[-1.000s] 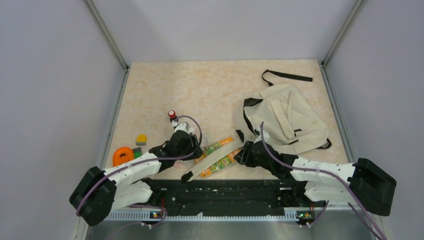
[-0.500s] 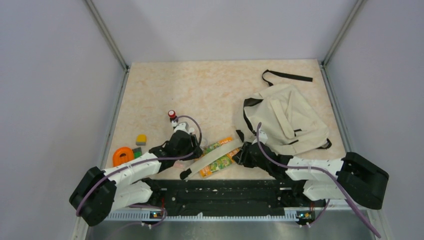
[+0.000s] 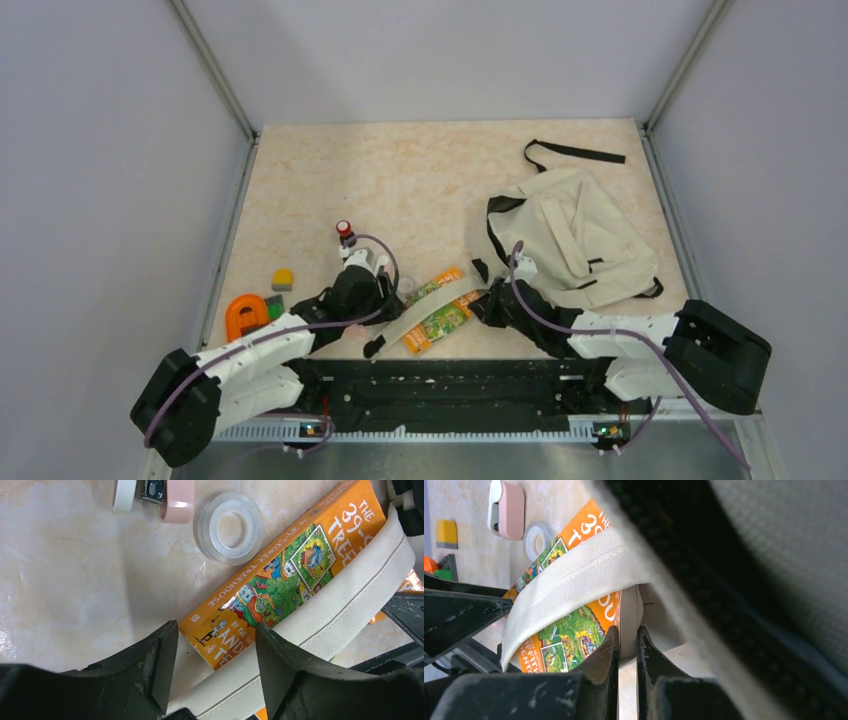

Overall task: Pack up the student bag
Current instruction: Pick up the book from the center of the board.

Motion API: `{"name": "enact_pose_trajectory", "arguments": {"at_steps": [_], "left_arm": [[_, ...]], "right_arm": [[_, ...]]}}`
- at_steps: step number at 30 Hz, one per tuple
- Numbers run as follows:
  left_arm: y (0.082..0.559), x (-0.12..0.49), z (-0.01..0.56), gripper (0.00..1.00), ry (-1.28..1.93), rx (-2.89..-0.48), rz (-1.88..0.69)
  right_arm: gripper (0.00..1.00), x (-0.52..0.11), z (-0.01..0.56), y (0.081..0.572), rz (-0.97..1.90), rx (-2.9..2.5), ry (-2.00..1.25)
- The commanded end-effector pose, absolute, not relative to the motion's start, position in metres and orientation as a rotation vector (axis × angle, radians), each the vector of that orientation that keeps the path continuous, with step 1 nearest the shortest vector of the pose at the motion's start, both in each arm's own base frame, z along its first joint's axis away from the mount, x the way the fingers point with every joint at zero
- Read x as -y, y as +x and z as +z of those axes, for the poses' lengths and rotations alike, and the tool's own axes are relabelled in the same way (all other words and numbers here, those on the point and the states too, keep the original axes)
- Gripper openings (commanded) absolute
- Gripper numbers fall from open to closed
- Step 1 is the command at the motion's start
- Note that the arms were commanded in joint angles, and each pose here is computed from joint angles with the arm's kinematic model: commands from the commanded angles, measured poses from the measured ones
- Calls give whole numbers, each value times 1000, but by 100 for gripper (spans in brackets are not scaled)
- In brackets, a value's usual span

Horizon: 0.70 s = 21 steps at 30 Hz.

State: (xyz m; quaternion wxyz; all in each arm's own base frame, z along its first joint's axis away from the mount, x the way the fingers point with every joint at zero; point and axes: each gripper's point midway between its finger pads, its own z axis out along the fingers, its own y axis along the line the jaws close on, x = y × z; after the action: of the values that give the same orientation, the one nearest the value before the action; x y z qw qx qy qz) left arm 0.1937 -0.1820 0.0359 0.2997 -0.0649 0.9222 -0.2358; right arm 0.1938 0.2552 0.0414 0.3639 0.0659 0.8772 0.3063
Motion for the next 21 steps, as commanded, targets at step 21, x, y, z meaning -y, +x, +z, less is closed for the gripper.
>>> {"name": "enact_pose_trajectory", "arguments": {"at_steps": [21], "left_arm": [[189,204,300,93,255,-1951,-902]], "right_arm": [[0,-301,308,156,1187,-1774,-521]]}}
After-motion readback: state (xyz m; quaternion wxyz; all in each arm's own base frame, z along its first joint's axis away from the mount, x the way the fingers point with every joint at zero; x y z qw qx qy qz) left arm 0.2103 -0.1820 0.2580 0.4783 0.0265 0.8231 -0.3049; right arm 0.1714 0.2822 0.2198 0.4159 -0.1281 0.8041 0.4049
